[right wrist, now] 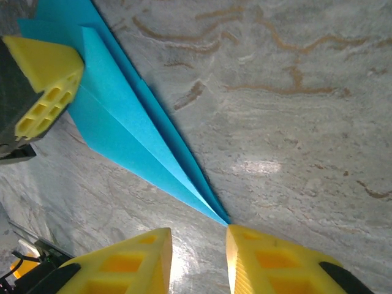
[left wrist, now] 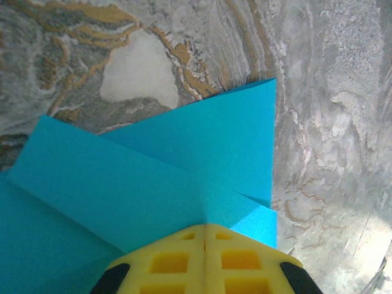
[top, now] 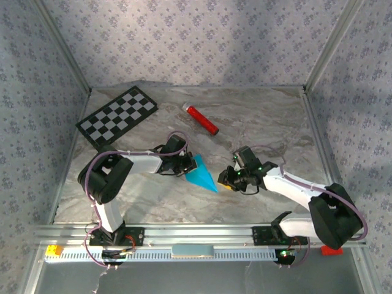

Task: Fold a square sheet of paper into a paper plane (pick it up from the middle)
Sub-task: Fourth fold the wing at the center of the table.

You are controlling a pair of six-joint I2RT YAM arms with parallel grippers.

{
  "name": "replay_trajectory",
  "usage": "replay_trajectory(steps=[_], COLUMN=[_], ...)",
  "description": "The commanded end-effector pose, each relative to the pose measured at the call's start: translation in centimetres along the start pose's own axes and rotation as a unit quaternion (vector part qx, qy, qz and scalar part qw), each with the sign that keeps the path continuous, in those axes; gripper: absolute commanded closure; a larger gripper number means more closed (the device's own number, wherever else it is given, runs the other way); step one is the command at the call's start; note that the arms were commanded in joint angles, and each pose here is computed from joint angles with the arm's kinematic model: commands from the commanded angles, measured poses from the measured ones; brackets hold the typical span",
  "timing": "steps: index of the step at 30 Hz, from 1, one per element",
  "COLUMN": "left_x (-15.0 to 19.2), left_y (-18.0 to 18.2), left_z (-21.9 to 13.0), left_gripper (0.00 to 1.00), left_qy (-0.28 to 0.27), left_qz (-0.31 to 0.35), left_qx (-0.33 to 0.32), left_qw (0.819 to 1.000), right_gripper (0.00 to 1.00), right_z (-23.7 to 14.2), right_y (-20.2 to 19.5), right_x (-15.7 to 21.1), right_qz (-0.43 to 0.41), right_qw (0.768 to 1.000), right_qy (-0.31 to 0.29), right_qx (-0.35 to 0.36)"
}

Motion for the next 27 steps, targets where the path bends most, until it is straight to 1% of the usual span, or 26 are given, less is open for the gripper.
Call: replay_trajectory(steps=[1, 4, 7, 12, 15, 21, 27], left_x=[1.5, 1.4, 1.4, 1.5, 1.5, 1.5, 1.6], left_y=[2.0, 2.1, 2.0, 2.2, 2.2, 2.4, 2.8], left_z=[0.1, 0.0, 0.0, 0.0, 0.1, 0.2, 0.2], left_gripper=[0.98, 0.98, 0.98, 0.98, 0.98, 0.99, 0.99], left_qy=[0.035, 0.035, 0.031, 0.03, 0.032, 0.033, 0.035], left_qz=[-0.012, -0.008, -0.01, -0.011, -0.012, -0.014, -0.018], left_qx=[-0.043, -0.048, -0.043, -0.045, -0.045, -0.048, -0.053], left_qw=[0.998, 0.998, 0.999, 0.998, 0.998, 0.998, 0.998], right_gripper=[0.75, 0.84, 0.94, 0.96, 0.97, 0.97, 0.96], right_z=[0.4, 0.9, 1.8, 3.3, 4.5, 5.5, 5.1], right_y=[0.9, 2.0, 2.8, 3.6, 3.0, -0.7, -4.1], right_x=[0.5, 0.7, 0.3, -0.5, -0.7, -0.3, 0.9], right_qz=[-0.024, -0.048, -0.063, -0.072, -0.068, -0.046, -0.032], right_qw=[0.999, 0.997, 0.996, 0.995, 0.995, 0.997, 0.996], right_qy=[0.009, 0.028, 0.044, 0.056, 0.067, 0.068, 0.077], right_qx=[-0.041, -0.057, -0.051, -0.047, -0.035, 0.01, 0.025])
Point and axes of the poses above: each hand's point on the last joint's axis, 136 mm out from that joint toward the fingers, its own z axis out along the fingers, its own y axis along the line the jaws close on, x = y × z, the point moved 7 cm from there along -z, back along the fingers, and after that the axes turned 13 degrees about z, right-handed, at the moved point
